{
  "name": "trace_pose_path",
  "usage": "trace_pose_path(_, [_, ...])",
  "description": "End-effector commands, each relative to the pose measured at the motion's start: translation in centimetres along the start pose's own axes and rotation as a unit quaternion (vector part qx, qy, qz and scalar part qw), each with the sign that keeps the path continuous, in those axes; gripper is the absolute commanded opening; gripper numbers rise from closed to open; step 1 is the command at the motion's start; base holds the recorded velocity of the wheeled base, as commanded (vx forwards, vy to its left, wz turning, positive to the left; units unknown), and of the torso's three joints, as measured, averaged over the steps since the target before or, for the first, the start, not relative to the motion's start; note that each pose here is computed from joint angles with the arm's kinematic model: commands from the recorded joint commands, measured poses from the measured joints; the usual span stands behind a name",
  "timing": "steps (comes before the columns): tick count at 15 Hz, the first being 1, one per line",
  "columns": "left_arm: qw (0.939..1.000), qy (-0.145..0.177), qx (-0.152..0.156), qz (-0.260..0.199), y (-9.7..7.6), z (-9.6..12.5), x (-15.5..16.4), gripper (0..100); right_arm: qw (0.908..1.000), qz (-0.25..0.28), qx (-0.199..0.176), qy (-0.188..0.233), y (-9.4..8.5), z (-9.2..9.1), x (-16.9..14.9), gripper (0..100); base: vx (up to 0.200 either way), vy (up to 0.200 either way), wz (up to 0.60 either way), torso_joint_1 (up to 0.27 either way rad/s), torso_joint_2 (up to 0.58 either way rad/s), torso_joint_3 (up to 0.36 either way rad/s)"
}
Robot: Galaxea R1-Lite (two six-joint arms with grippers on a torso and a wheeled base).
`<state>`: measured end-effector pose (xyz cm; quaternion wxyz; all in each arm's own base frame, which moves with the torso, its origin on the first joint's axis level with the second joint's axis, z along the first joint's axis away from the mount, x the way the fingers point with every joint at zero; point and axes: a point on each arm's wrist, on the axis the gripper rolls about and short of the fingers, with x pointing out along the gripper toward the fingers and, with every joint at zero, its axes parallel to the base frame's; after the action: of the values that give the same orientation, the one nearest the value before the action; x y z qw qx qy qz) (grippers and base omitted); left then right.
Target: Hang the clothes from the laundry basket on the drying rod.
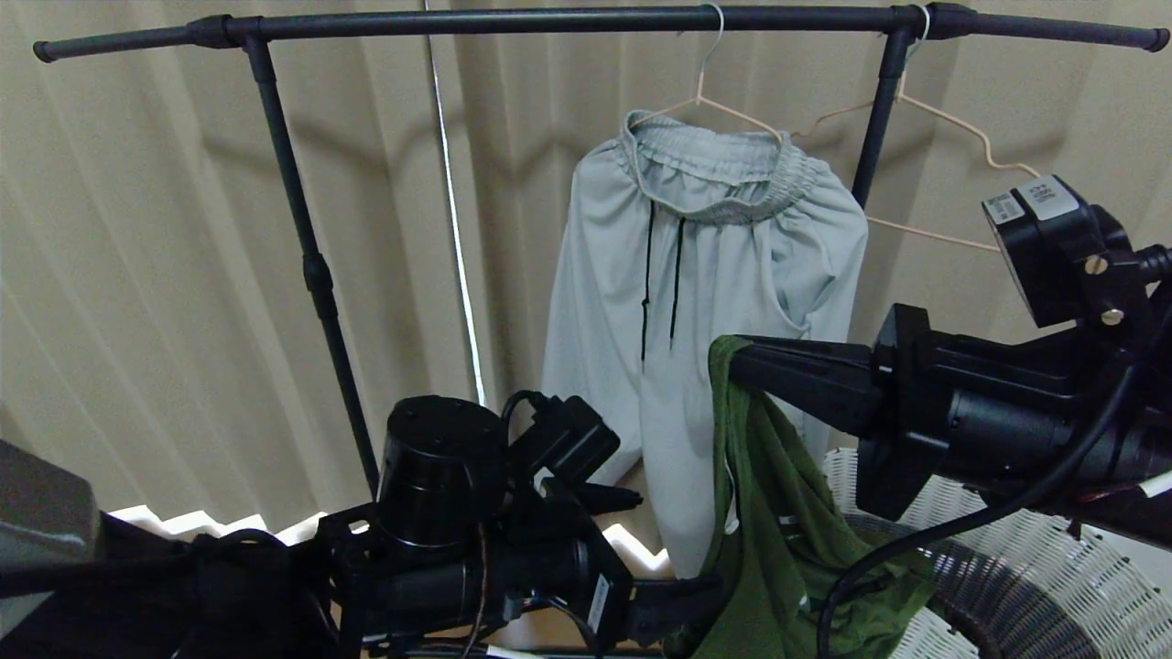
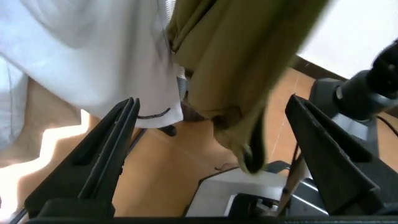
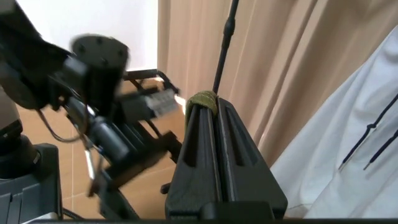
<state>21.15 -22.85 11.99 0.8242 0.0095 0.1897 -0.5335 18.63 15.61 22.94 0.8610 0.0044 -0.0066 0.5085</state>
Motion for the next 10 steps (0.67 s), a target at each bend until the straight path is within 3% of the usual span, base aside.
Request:
trace_pose_path(1, [0.9995, 0.020, -0.015, 0.017, 0.8, -1.5, 1.7, 100, 1.0000, 0.000, -0.002, -0.005, 0.1, 0.3, -0.2, 0, 0.000, 0.000, 0.00, 0.000, 0.00, 0.000])
trace_pose_path(6, [0.9970, 0.040, -0.024, 0.061, 1.3, -2.6, 2.2, 100, 0.9999, 0.001, -0.004, -0.012, 0.2, 0.6, -0.4, 0, 0.000, 0.000, 0.00, 0.000, 0.00, 0.000])
trace_pose_path(10, [0.9908, 0.068, -0.029, 0.113, 1.6, -3.8, 1.6, 100, 0.9996, 0.001, -0.007, -0.027, 0.3, 1.5, -0.6, 0, 0.000, 0.000, 0.00, 0.000, 0.00, 0.000])
